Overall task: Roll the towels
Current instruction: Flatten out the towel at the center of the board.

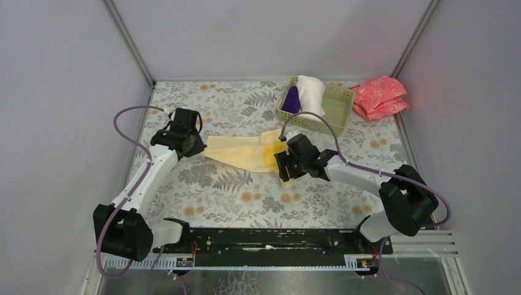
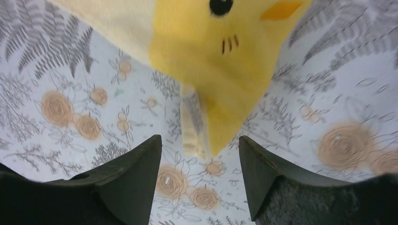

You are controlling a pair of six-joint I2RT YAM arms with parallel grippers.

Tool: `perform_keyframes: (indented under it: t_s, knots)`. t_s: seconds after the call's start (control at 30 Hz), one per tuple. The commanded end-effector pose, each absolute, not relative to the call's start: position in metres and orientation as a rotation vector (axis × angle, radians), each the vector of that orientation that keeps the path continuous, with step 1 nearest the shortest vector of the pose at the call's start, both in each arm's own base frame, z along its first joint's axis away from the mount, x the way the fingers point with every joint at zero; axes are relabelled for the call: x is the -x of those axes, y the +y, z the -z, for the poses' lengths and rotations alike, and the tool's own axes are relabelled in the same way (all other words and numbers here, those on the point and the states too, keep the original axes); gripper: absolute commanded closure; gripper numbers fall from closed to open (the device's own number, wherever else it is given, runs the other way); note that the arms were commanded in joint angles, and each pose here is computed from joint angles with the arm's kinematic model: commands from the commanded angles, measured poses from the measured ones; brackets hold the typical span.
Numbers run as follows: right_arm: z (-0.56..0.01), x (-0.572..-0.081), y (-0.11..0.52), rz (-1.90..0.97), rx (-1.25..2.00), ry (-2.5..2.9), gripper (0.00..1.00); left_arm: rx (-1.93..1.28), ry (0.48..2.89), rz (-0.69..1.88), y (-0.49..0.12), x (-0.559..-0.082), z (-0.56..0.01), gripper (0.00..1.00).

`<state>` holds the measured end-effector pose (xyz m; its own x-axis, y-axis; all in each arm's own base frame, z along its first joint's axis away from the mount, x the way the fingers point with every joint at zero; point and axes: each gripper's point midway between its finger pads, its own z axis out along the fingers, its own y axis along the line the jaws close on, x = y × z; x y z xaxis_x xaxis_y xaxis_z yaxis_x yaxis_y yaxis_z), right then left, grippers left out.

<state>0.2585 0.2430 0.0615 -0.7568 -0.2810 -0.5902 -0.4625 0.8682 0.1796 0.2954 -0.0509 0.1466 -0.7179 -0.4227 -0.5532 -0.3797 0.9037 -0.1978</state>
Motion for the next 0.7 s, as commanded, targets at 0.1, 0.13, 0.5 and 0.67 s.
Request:
perform_keyframes:
  t_s: [0.1, 0.13, 0.5, 0.67]
  knots:
    - [-0.031, -0.237, 0.229, -0.348, 0.437, 2.544, 0.32, 0.571, 2.435, 0.086, -0.045, -0.3, -0.144, 1.0]
    - [-0.027, -0.237, 0.226, -0.332, 0.431, 2.547, 0.33, 0.573, 2.431, 0.087, -0.044, -0.3, -0.145, 1.0]
    - [-0.028, -0.267, 0.217, -0.152, 0.432, 2.492, 0.85, 0.642, 2.377, 0.129, -0.037, -0.321, -0.166, 1.0]
    - [-0.096, -0.302, 0.184, 0.097, 0.399, 2.33, 1.0, 0.656, 2.281, 0.179, -0.033, -0.345, -0.213, 1.0]
